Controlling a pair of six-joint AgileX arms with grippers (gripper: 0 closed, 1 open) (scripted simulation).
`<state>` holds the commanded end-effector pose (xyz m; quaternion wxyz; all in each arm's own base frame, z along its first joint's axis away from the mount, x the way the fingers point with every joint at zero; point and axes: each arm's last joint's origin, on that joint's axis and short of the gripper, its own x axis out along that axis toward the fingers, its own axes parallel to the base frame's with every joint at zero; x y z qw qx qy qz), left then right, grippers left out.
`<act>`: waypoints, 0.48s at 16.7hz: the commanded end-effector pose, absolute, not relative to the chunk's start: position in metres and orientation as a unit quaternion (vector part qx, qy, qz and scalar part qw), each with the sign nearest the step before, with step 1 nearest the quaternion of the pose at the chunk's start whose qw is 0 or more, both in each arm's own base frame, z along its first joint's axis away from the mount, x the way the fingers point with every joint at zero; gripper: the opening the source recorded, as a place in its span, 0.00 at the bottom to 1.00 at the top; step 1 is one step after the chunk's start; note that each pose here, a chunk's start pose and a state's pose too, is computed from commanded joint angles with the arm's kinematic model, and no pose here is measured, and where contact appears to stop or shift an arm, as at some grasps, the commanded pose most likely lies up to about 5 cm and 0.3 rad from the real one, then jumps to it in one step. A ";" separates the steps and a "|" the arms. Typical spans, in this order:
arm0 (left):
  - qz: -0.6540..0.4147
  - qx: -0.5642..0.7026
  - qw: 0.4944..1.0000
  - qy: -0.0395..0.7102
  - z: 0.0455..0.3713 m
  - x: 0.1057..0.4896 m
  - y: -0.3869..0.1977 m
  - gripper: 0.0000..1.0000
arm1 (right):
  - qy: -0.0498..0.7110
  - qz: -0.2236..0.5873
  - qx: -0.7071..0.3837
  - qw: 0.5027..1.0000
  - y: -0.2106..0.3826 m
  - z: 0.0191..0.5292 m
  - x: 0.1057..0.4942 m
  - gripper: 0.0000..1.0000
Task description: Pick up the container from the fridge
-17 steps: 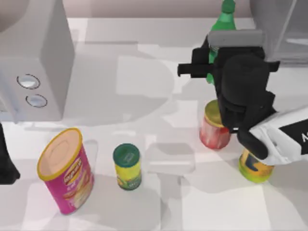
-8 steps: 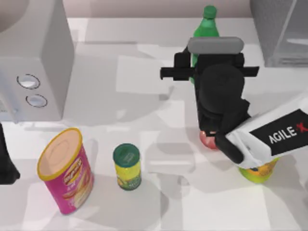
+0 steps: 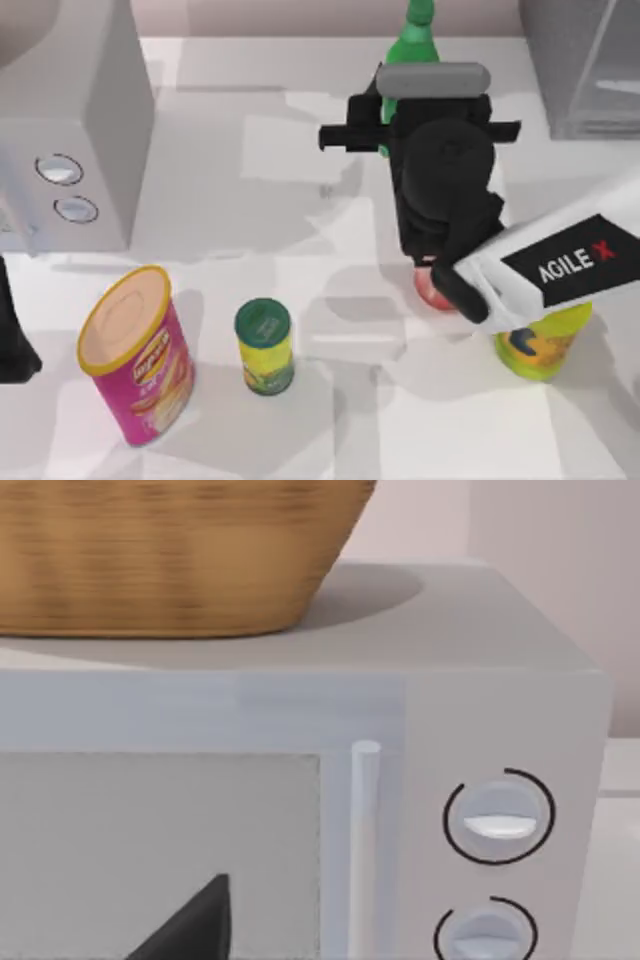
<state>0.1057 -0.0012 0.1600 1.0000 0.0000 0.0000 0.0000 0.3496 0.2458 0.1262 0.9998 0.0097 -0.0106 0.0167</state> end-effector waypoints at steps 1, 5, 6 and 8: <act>0.000 0.000 1.000 0.000 0.160 0.106 -0.001 1.00 | -0.007 0.017 0.009 1.000 0.246 0.121 0.354 0.00; 0.000 0.000 1.000 0.000 0.160 0.106 -0.001 1.00 | 0.000 0.013 0.007 1.000 0.246 0.102 0.376 0.00; 0.000 0.000 1.000 0.000 0.160 0.106 -0.001 1.00 | 0.001 0.008 0.005 1.000 0.244 0.097 0.380 0.00; 0.000 0.000 1.000 0.000 0.160 0.106 -0.001 1.00 | 0.003 0.002 0.002 1.000 0.239 0.091 0.385 0.00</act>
